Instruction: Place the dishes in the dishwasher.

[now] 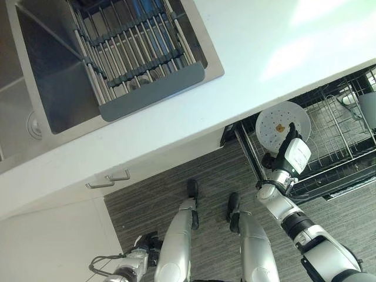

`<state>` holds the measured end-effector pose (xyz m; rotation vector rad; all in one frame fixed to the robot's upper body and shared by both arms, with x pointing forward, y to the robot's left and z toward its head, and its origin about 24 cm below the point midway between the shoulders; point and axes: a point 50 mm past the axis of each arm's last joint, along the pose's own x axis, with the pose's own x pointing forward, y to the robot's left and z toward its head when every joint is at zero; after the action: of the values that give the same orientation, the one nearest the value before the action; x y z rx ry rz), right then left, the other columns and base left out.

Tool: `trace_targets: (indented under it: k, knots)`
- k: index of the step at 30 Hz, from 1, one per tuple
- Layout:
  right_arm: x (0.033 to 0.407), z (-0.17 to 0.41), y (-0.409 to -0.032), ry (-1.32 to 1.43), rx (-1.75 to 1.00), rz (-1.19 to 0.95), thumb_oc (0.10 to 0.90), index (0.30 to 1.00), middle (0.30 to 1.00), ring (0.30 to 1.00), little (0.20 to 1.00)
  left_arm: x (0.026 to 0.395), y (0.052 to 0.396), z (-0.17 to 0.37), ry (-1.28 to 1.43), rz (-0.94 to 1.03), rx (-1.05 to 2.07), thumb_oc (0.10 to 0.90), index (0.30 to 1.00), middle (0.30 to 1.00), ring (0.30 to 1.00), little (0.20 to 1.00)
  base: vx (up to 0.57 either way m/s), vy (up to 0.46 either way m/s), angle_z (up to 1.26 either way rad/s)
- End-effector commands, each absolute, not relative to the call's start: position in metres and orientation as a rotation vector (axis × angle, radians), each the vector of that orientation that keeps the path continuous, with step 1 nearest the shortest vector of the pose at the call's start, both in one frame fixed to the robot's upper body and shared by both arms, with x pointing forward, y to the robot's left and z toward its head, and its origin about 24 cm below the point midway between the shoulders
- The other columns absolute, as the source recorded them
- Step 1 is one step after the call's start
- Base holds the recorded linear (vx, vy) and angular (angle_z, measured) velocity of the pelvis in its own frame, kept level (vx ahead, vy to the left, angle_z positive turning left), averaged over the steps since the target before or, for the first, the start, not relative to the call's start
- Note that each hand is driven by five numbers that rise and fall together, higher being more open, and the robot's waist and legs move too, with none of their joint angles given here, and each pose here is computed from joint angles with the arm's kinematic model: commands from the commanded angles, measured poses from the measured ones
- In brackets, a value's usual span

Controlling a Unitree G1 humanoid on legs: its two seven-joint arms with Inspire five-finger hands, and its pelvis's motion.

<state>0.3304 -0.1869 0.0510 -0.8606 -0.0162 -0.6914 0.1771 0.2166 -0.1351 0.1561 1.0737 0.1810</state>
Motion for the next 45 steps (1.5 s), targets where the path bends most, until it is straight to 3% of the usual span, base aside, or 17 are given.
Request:
trace_targets:
  k: [1, 14, 16, 21, 25, 28, 32, 40, 45]
  knots:
    - [0.33, 0.08, -0.195, -0.23, -0.832, -0.771, 0.8, 0.9, 0.9, 0.9, 0.9, 0.135, 0.214, -0.152, 1.196, 0.187, 0.165, 0.8, 0.9, 0.9, 0.9, 0.9, 0.07, 0.017, -0.02]
    - [0.27, 0.094, -0.204, -0.488, -0.4, -0.657, 0.8, 0.9, 0.9, 0.9, 0.9, 0.084, 0.205, -0.166, 1.291, 0.229, 0.094, 0.8, 0.9, 0.9, 0.9, 0.9, 0.08, 0.065, -0.12]
    - [0.26, 0.113, -0.205, -0.585, -0.099, -0.619, 0.8, 0.9, 0.9, 0.9, 0.9, 0.074, 0.205, -0.168, 1.308, 0.228, 0.092, 0.8, 0.9, 0.9, 0.9, 0.9, 0.07, 0.039, -0.34]
    - [0.234, 0.13, -0.232, -0.692, 0.358, -0.528, 0.8, 0.9, 0.9, 0.9, 0.9, 0.06, 0.204, -0.17, 1.33, 0.236, 0.054, 0.8, 0.9, 0.9, 0.9, 0.9, 0.04, 0.019, -0.1]
    - [0.225, 0.102, -0.261, -0.58, 0.699, -0.55, 0.8, 0.9, 0.9, 0.9, 0.9, 0.054, 0.208, -0.17, 1.353, 0.236, 0.045, 0.8, 0.9, 0.9, 0.9, 0.9, 0.04, -0.007, -0.22]
    - [0.22, 0.112, -0.266, -0.672, 0.581, -0.486, 0.8, 0.9, 0.9, 0.9, 0.9, 0.049, 0.216, -0.169, 1.373, 0.236, 0.035, 0.8, 0.9, 0.9, 0.9, 0.9, 0.01, -0.039, -0.13]
    - [0.208, 0.106, -0.296, -0.67, 0.566, -0.707, 0.8, 0.9, 0.9, 0.9, 0.9, 0.046, 0.218, -0.169, 1.396, 0.256, 0.019, 0.8, 0.9, 0.9, 0.9, 0.9, 0.0, -0.061, -0.16]
    - [0.18, 0.036, -0.346, -0.39, 0.59, -1.055, 0.8, 0.9, 0.9, 0.9, 0.9, 0.052, 0.23, -0.168, 1.417, 0.265, 0.007, 0.8, 0.9, 0.9, 0.9, 0.9, 0.0, -0.015, 0.01]
    - [0.175, -0.005, -0.347, -0.174, 0.643, -1.092, 0.8, 0.9, 0.9, 0.9, 0.9, 0.061, 0.231, -0.167, 1.426, 0.263, 0.009, 0.8, 0.9, 0.9, 0.9, 0.9, -0.01, -0.008, 0.04]
